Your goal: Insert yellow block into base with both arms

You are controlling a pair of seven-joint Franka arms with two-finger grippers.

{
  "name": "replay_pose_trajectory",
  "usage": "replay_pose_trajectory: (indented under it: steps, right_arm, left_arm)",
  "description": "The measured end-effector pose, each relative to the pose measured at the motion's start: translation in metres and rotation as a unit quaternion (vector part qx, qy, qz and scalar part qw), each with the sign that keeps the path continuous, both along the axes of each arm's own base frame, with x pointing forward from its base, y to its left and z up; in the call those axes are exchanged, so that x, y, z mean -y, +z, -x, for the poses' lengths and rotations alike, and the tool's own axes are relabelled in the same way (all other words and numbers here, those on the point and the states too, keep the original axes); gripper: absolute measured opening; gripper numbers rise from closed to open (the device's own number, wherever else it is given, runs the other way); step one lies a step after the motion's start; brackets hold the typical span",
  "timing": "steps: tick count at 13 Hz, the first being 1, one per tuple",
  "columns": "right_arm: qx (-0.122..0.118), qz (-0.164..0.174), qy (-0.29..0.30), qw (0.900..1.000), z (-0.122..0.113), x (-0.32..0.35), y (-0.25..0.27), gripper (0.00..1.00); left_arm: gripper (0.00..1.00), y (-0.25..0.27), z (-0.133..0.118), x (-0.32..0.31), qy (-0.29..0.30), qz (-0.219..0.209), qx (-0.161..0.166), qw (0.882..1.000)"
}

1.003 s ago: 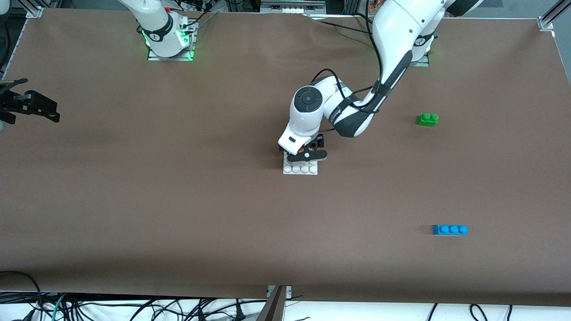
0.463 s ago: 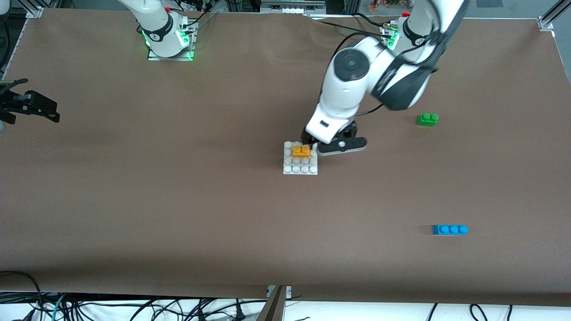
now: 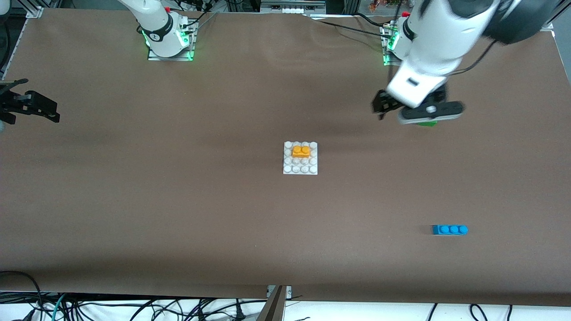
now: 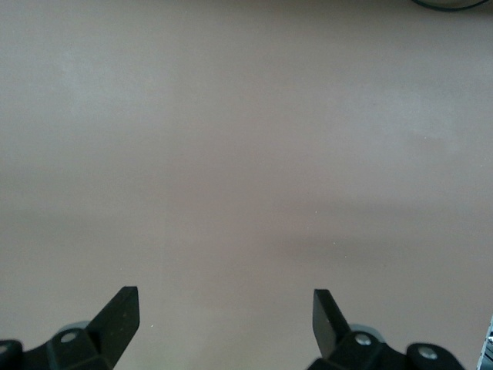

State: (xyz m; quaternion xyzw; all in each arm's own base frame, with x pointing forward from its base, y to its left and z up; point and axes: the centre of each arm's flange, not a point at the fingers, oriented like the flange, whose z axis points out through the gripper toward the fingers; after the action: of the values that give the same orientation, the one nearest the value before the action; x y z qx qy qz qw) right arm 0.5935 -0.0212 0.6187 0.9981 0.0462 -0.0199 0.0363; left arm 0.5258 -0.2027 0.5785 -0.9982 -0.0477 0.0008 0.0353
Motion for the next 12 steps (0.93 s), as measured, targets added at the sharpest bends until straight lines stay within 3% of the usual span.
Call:
replay_pose_trajectory:
  steps: [3,7,12]
  right_arm:
    - [0.000,0.000,0.000,1.000,0.000,0.000,0.000,1.00]
    - [0.000,0.000,0.000,1.000,0.000,0.000,0.000,1.00]
    - [0.000,0.000,0.000,1.000,0.000,0.000,0.000,1.00]
  left_arm:
    - [1.00,0.022,0.003,-0.087,-0.010,0.001,-0.008,1.000]
    - [1.00,0.005,0.001,-0.181,-0.004,0.009,-0.037,0.999]
    - [1.00,-0.012,0.003,-0.194,0.008,0.045,-0.055,0.997]
